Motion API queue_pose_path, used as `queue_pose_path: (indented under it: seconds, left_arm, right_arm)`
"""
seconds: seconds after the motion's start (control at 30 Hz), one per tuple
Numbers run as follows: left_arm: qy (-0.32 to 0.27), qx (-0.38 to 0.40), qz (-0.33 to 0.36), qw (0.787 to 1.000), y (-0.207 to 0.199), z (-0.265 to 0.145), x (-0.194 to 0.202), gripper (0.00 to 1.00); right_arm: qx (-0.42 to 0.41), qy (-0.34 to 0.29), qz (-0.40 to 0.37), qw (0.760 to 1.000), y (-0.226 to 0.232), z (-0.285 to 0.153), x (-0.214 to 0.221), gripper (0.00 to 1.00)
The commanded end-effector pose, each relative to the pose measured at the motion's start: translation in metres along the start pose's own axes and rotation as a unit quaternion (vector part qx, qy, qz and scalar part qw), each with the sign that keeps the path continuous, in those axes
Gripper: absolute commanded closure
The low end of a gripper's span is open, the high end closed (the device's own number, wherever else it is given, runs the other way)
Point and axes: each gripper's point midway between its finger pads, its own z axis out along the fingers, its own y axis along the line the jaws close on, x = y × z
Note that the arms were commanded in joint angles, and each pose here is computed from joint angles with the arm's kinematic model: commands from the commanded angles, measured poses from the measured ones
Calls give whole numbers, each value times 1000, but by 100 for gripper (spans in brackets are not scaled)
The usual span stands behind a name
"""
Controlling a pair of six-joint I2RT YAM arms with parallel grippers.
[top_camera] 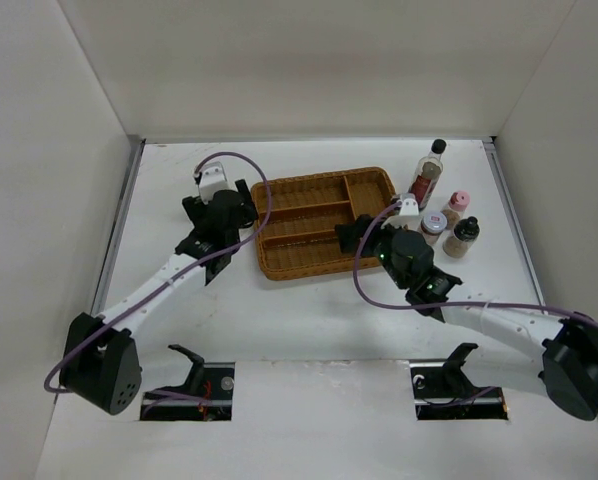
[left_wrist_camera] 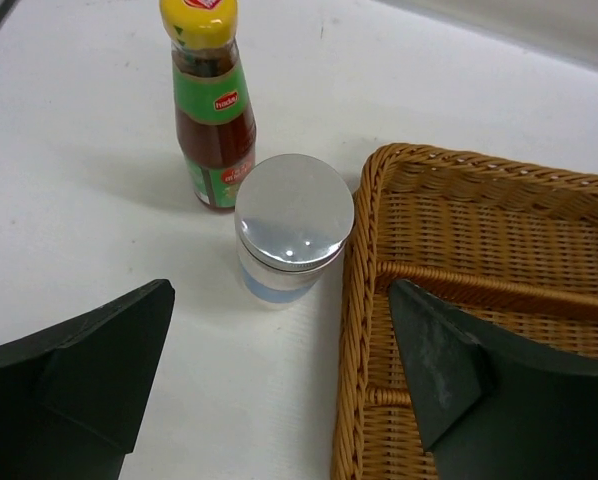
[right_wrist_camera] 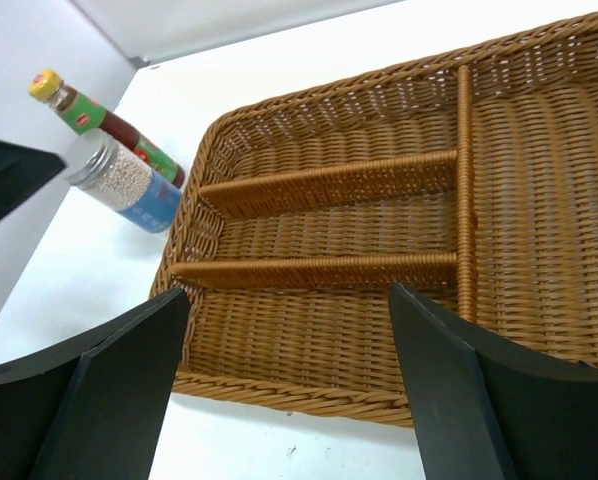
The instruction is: Organize the condiment bottles
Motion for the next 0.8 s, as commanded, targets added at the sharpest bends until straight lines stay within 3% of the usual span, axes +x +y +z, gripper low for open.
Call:
queue_pose_path:
  seconds: [0.0, 0.2, 0.47, 0.53, 0.63, 0.67, 0.77]
  left_arm:
    - [-16, 4, -9, 1000, -10, 8, -20, 10]
    - [-9, -12, -5, 1000, -14, 33, -15, 10]
    - [-3, -29, 2, 1000, -19, 63, -7, 21]
    - [-4, -32, 0, 999, -19, 69, -9, 28]
    - [-9, -34, -4, 999, -18, 69, -13, 49]
    - [-34, -31, -18, 999, -19, 55, -31, 56]
    - [-65, -30, -35, 997, -17, 39, -57, 58]
  right_arm:
    - [-22, -7, 5, 1000, 9, 3, -2, 12]
    - [-18, 0, 2, 1000, 7, 7, 5, 10]
    - [-18, 0, -1, 1000, 7, 8, 5, 10]
    - [-19, -3, 1, 1000, 7, 6, 3, 9]
    - [-18, -4, 2, 1000, 6, 5, 3, 9]
    - [-19, -7, 3, 1000, 6, 4, 0, 9]
    - [-19, -11, 6, 1000, 6, 3, -2, 9]
